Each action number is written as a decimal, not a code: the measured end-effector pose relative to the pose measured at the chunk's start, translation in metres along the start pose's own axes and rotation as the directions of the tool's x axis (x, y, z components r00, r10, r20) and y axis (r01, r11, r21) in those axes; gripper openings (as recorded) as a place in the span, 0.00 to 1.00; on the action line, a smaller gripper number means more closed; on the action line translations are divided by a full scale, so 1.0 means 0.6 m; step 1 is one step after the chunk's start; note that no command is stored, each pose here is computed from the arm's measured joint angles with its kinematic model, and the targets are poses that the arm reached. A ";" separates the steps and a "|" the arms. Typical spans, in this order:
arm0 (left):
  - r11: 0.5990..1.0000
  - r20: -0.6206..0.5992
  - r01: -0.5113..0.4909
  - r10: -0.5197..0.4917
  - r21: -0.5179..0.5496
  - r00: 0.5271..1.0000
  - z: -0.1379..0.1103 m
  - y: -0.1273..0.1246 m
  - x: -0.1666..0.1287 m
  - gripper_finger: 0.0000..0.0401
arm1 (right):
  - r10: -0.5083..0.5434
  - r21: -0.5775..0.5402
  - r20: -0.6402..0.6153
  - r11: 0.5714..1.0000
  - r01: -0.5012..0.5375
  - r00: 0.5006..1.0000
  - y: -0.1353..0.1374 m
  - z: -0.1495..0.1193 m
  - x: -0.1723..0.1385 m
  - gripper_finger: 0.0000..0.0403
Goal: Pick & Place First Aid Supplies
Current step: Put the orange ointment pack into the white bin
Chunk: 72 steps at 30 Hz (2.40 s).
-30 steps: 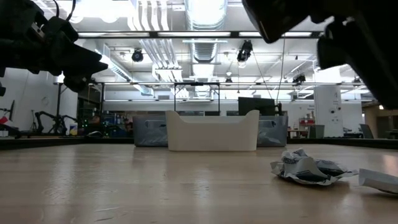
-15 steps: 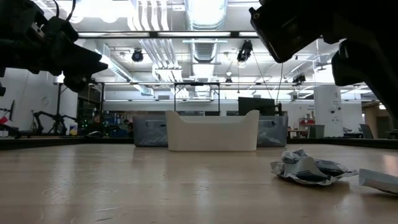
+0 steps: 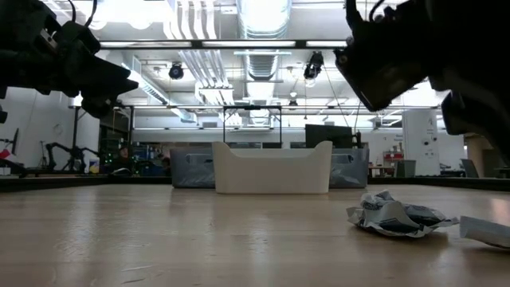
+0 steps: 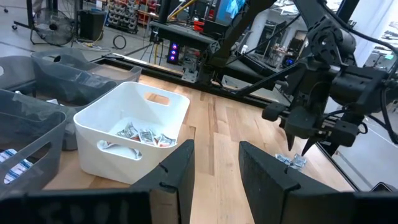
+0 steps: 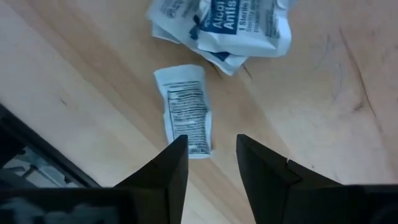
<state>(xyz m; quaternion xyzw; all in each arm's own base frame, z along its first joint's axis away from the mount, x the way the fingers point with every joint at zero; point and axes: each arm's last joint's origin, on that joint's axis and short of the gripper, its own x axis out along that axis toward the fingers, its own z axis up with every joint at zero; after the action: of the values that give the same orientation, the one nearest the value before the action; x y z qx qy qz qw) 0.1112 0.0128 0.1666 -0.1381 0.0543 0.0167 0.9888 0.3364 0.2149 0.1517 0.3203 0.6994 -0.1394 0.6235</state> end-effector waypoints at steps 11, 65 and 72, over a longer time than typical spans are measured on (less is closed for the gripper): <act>1.000 0.000 0.000 0.000 0.000 1.000 0.000 0.000 0.000 0.30 | 0.043 0.048 0.001 0.998 -0.043 0.999 0.000 -0.007 0.019 0.32; 1.000 -0.002 0.000 0.000 0.026 1.000 0.000 0.000 0.000 0.30 | 0.139 -0.372 -0.010 0.919 -0.133 0.990 -0.005 0.005 -0.074 0.02; 0.999 -0.011 -0.003 0.003 0.054 1.000 -0.002 0.001 0.000 0.30 | 0.169 -0.451 0.140 0.888 -0.089 0.976 -0.018 0.077 -0.119 0.02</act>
<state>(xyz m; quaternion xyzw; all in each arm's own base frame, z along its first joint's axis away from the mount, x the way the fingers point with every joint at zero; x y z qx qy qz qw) 0.1113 0.0128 0.1655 -0.1113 0.0604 0.0159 0.9918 0.3669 0.1599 0.2098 0.2026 0.6321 0.0374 0.7470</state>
